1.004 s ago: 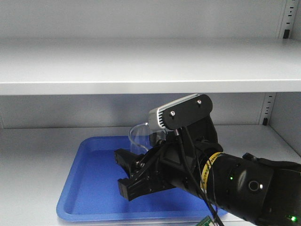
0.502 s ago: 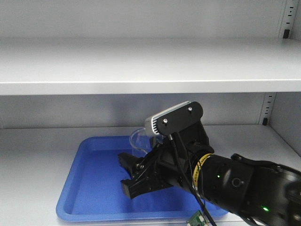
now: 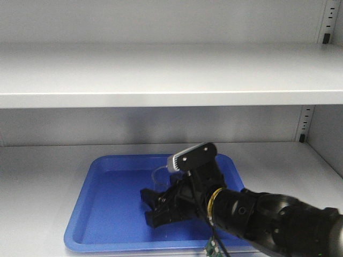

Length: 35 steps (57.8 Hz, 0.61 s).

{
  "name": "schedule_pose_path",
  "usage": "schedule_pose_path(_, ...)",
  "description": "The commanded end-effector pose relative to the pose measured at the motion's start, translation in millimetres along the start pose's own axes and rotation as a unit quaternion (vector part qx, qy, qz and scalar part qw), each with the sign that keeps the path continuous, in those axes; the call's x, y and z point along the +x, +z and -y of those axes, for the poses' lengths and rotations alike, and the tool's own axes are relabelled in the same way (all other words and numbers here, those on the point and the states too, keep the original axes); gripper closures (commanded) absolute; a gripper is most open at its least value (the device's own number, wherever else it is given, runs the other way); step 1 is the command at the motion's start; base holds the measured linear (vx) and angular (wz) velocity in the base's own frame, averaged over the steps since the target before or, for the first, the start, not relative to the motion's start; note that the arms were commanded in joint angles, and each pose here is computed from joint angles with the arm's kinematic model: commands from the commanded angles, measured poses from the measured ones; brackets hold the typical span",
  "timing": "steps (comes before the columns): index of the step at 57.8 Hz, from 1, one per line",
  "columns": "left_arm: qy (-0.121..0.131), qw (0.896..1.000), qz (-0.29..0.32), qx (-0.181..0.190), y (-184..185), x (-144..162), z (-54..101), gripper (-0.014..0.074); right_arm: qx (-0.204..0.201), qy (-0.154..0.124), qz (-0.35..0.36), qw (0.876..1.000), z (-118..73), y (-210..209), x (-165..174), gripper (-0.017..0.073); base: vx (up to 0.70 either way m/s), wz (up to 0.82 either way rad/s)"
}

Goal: Pick beaker and place in left cabinet
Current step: 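Lower the beaker onto the blue tray and open the right gripper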

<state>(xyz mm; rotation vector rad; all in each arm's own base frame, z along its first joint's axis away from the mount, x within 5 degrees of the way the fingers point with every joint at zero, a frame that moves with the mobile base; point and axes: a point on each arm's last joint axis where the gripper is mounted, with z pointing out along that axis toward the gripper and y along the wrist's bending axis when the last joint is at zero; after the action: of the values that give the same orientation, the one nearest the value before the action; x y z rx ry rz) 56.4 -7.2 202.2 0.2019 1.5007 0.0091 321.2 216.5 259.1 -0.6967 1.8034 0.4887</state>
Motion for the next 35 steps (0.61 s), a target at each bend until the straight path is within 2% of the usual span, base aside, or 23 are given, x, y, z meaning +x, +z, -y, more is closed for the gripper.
schedule_pose_path(1,-0.003,0.999,0.043,-0.004,-1.3,-3.3,-0.1,0.0592,-0.018,-0.009,0.062,0.998,-1.7,-6.2,-26.1,0.0530,0.00,0.00)
schedule_pose_path(12,-0.003,0.999,0.043,-0.004,-1.3,-3.3,-0.1,0.0592,-0.016,-0.008,0.054,0.998,-1.0,-3.4,-22.4,0.0498,0.00,0.00)
schedule_pose_path(20,-0.003,0.999,0.043,-0.004,-1.3,-3.3,-0.1,0.0592,-0.006,-0.008,0.040,0.999,0.8,-3.2,-20.0,0.0419,0.00,0.00)
schedule_pose_path(25,-0.003,0.999,0.043,-0.004,-1.3,-3.3,-0.1,0.0592,-0.007,-0.008,0.042,0.999,0.6,-3.5,-20.5,0.0333,0.00,0.00)
schedule_pose_path(35,-0.003,0.999,0.043,-0.004,-1.3,-3.3,-0.1,0.0592,-0.012,-0.008,0.048,0.999,-0.2,-3.6,-21.7,0.0074,0.00,0.00)
